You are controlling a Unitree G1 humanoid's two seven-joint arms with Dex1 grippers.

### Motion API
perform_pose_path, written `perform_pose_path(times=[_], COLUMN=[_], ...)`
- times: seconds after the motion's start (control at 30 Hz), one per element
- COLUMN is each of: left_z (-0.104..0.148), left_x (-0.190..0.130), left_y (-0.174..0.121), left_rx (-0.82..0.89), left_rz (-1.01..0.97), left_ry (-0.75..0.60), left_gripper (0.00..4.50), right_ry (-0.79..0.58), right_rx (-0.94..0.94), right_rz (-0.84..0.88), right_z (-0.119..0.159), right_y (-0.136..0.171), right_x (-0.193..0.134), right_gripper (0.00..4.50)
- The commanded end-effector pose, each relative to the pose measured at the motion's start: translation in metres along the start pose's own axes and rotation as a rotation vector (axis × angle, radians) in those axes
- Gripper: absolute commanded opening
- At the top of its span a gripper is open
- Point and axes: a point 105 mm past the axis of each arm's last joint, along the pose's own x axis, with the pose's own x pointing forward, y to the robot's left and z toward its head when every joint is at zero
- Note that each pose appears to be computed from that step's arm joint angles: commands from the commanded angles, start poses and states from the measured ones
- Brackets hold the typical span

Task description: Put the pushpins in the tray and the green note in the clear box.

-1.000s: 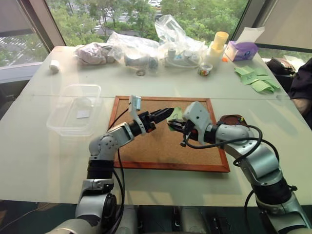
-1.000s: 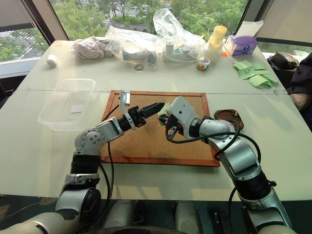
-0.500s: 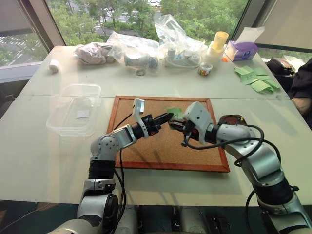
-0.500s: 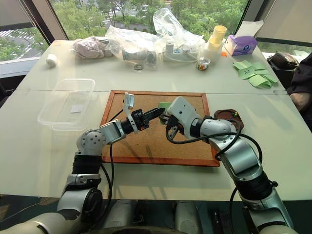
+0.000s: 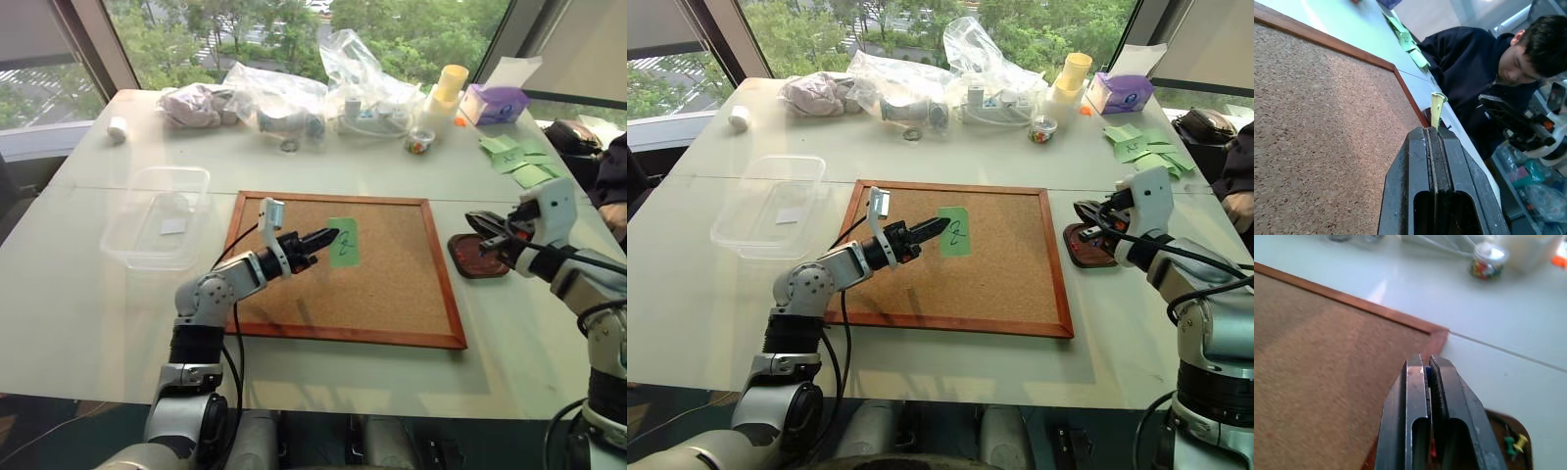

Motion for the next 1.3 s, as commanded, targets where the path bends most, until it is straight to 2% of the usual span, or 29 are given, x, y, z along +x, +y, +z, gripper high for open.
perform_pose_path(times=[0.03,0.3,0.33,0.37,0.43,0.6,0.8,0.9,1.0,1.13,1.23,1.3], left_z=[0.005,0.004,0.004,0.004,0.004,0.003,0.002,0.007,0.021,0.040,0.068,0.093], left_x=[0.000,-0.003,-0.004,-0.005,-0.006,-0.008,-0.011,-0.016,-0.024,-0.033,-0.046,-0.058], left_y=[-0.011,-0.013,-0.013,-0.013,-0.013,-0.014,-0.016,-0.021,-0.027,-0.033,-0.037,-0.033], left_rx=[0.055,0.074,0.076,0.077,0.079,0.082,0.095,0.134,0.209,0.292,0.364,0.414], left_rz=[-0.032,-0.017,-0.015,-0.013,-0.009,-0.004,-0.003,-0.012,-0.008,0.020,0.088,0.203], left_ry=[-0.015,-0.019,-0.021,-0.022,-0.025,-0.025,-0.021,-0.024,-0.048,-0.096,-0.182,-0.275], left_gripper=[0.05,0.05,0.00,0.00,0.00,0.00,0.00,0.00,0.00,0.00,0.00,0.00], right_ry=[-0.015,0.057,0.060,0.063,0.066,0.062,0.002,-0.053,-0.112,-0.127,-0.120,-0.111], right_rx=[-0.016,0.006,0.008,0.006,0.010,0.007,0.007,0.001,-0.006,-0.018,-0.052,-0.079], right_rz=[-0.028,-0.065,-0.070,-0.082,-0.099,-0.123,-0.118,-0.078,0.034,0.191,0.354,0.453], right_z=[-0.001,-0.029,-0.031,-0.033,-0.036,-0.037,-0.016,0.005,0.030,0.042,0.045,0.044], right_y=[-0.008,-0.021,-0.022,-0.025,-0.029,-0.034,-0.032,-0.021,0.006,0.043,0.077,0.098], right_x=[0.002,0.013,0.013,0.013,0.013,0.010,0.008,0.009,0.013,0.015,0.015,0.014], right_gripper=[0.00,0.00,0.65,0.94,1.86,4.45,4.45,4.45,4.45,4.45,4.45,4.45])
